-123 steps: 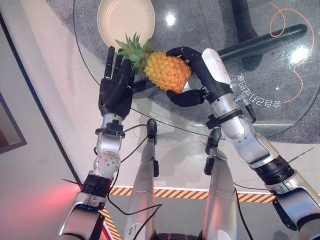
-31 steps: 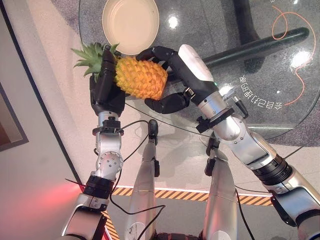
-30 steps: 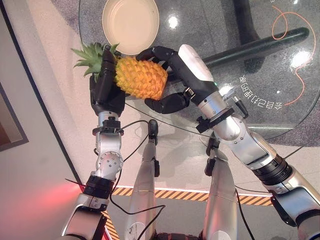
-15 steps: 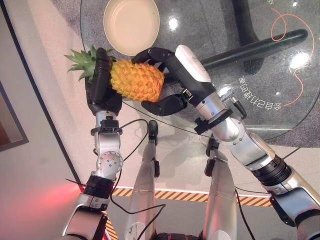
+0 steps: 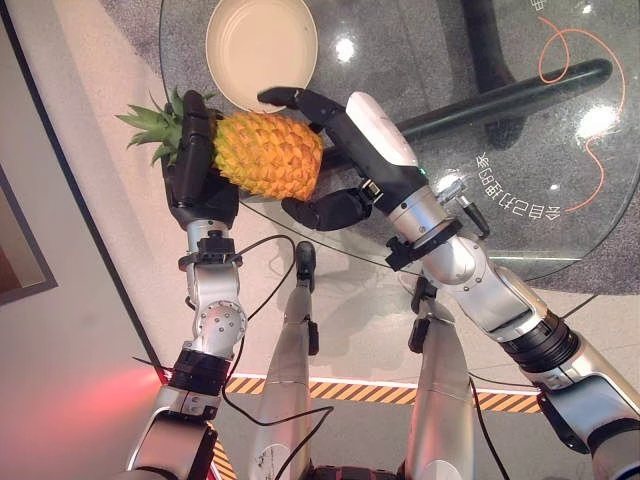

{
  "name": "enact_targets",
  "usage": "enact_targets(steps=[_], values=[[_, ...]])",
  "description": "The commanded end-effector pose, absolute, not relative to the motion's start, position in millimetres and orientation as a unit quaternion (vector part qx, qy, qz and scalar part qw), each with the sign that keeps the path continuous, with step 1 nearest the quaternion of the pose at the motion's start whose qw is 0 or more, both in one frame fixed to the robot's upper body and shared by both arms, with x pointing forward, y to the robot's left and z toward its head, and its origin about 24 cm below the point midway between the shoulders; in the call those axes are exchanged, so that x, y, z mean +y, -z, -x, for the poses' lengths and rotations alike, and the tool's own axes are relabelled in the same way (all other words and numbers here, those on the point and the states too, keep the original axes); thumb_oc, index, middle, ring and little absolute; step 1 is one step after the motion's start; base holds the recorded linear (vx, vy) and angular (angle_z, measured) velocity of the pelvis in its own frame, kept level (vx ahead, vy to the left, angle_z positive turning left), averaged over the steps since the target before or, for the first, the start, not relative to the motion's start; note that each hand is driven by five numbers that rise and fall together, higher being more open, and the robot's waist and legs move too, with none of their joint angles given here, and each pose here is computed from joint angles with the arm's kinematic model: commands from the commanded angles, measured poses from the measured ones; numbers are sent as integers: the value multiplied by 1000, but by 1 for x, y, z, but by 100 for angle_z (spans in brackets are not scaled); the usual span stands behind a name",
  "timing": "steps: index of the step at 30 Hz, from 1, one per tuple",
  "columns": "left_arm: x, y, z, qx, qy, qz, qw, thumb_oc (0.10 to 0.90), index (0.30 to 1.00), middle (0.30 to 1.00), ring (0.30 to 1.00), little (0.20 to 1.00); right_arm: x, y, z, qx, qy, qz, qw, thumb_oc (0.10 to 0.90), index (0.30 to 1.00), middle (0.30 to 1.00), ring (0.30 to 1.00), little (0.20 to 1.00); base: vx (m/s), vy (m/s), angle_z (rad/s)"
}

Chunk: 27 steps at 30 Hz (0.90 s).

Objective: Pick up the fruit to the plate

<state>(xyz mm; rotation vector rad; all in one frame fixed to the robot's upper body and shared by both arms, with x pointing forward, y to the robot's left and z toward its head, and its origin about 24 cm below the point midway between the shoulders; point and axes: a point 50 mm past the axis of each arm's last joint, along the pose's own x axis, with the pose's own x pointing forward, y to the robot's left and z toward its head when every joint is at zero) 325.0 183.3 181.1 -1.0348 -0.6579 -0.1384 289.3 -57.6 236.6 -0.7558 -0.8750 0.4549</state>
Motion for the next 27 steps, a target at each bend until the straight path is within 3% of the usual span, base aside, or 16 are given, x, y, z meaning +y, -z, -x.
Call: enact_targets(steps=[1,27], values=[[172,-240,-310,-442,135,436,772,100,300,300,300,200,-32,-292,-243,-568,-236,263,743,800,900,900,900,900,0,0,0],[191,-253,-300,-492,-50,383,780,100,300,300,300,200,-36,-301,-251,-570,-182,247,762,800,900,900,900,900,0,0,0]])
